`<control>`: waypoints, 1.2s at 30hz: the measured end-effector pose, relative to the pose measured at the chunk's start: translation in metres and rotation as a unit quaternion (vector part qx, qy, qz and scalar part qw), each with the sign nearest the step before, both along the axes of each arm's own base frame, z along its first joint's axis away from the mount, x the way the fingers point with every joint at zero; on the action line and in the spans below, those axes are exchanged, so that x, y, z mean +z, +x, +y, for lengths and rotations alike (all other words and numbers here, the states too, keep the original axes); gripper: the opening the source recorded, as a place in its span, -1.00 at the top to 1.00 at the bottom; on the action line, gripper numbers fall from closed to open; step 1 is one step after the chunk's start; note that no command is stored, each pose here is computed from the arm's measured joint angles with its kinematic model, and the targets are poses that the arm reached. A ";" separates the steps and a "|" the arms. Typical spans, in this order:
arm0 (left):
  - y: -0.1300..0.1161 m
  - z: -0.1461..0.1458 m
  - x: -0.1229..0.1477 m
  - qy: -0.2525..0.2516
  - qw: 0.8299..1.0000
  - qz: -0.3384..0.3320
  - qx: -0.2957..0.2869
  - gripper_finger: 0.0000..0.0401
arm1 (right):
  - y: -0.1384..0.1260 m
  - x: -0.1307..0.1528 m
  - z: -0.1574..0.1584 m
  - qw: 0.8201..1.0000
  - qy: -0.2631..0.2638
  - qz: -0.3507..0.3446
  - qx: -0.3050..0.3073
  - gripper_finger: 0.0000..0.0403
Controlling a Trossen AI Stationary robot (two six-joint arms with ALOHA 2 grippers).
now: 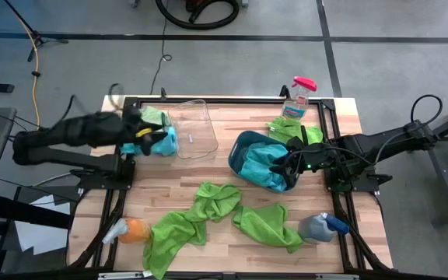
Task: Sort microfiber towel by color & place in baskets
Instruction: Put the blue towel into the blue bin
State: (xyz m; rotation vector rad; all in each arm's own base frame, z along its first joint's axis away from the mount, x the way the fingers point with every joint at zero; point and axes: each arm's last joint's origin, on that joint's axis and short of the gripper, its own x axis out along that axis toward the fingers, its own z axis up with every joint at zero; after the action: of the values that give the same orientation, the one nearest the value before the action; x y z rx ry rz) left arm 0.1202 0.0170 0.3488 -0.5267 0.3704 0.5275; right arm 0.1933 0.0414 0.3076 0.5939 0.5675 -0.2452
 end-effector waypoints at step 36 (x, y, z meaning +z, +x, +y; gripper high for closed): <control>0.104 0.116 -0.098 -0.121 0.843 0.521 -0.055 -0.03 | 0.000 -0.001 -0.001 1.000 -0.015 0.003 -0.006 0.16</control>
State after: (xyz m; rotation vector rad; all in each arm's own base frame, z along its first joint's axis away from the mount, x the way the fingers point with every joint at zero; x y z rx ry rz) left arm 0.2243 0.1328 0.2513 -0.4141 1.5235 0.6271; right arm 0.1930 0.0405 0.3070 0.5683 0.5655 -0.2664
